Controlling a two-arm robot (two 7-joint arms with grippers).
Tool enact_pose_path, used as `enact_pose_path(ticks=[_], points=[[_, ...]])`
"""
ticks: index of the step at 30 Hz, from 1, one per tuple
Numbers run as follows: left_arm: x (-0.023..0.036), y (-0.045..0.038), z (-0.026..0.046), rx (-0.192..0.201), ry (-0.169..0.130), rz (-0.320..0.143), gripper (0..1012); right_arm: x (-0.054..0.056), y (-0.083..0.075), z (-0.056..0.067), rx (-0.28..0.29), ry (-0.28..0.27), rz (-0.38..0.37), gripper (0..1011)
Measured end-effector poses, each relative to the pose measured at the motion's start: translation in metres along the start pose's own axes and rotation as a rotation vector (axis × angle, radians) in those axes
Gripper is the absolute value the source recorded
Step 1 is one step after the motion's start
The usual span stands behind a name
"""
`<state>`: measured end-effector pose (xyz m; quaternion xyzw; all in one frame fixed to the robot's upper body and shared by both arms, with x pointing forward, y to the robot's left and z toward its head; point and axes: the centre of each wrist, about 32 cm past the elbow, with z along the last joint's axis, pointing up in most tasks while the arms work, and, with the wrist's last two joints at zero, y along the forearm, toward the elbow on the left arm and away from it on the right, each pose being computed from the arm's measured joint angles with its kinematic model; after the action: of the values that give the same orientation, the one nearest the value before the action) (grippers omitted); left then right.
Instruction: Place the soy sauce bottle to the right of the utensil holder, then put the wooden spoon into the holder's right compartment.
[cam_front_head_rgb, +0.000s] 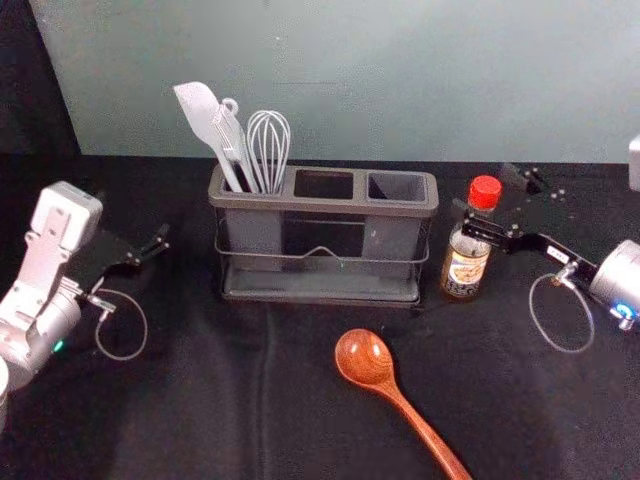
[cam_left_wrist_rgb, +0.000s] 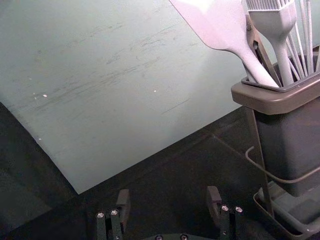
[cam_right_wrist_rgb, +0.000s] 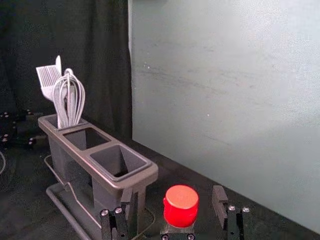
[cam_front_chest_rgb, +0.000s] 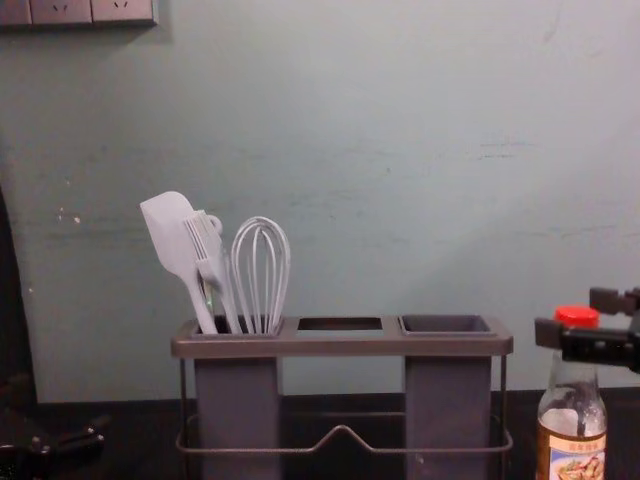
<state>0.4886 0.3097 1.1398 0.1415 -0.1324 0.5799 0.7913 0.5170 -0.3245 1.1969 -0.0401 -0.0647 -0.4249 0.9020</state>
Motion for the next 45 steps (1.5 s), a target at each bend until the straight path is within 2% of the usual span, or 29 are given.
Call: enact_pose_path(ticks=[4, 12, 16, 22, 27, 32, 35, 39, 42, 43, 44, 45], points=[[0.0000, 0.0000, 0.0000, 0.000, 0.000, 0.000, 1005, -0.001, -0.003, 0.007, 0.011, -0.023, -0.009, 1002], [0.0000, 0.0000, 0.0000, 0.000, 0.000, 0.000, 1005, -0.005, -0.015, 0.027, 0.084, -0.060, 0.016, 1002], [0.0000, 0.0000, 0.0000, 0.000, 0.000, 0.000, 1005, -0.012, -0.026, 0.042, 0.103, -0.072, 0.038, 1002], [0.0000, 0.0000, 0.0000, 0.000, 0.000, 0.000, 1005, -0.025, -0.039, 0.057, 0.101, -0.081, 0.076, 1002], [0.0000, 0.0000, 0.0000, 0.000, 0.000, 0.000, 1005, -0.046, -0.047, 0.069, 0.063, -0.078, 0.130, 1002], [0.0000, 0.0000, 0.0000, 0.000, 0.000, 0.000, 1005, -0.066, -0.048, 0.072, 0.021, -0.055, 0.181, 1002], [0.0000, 0.0000, 0.0000, 0.000, 0.000, 0.000, 1005, -0.080, -0.044, 0.071, -0.024, -0.037, 0.202, 1002], [0.0000, 0.0000, 0.0000, 0.000, 0.000, 0.000, 1005, -0.098, -0.036, 0.072, -0.104, -0.016, 0.209, 1002], [0.0000, 0.0000, 0.0000, 0.000, 0.000, 0.000, 1005, -0.116, -0.025, 0.072, -0.209, 0.002, 0.181, 1002], [0.0000, 0.0000, 0.0000, 0.000, 0.000, 0.000, 1005, -0.116, -0.025, 0.072, -0.209, 0.002, 0.181, 1002], [0.0000, 0.0000, 0.0000, 0.000, 0.000, 0.000, 1005, -0.123, -0.019, 0.072, -0.256, 0.014, 0.173, 1002], [0.0000, 0.0000, 0.0000, 0.000, 0.000, 0.000, 1005, -0.126, -0.016, 0.072, -0.278, 0.021, 0.167, 1003]])
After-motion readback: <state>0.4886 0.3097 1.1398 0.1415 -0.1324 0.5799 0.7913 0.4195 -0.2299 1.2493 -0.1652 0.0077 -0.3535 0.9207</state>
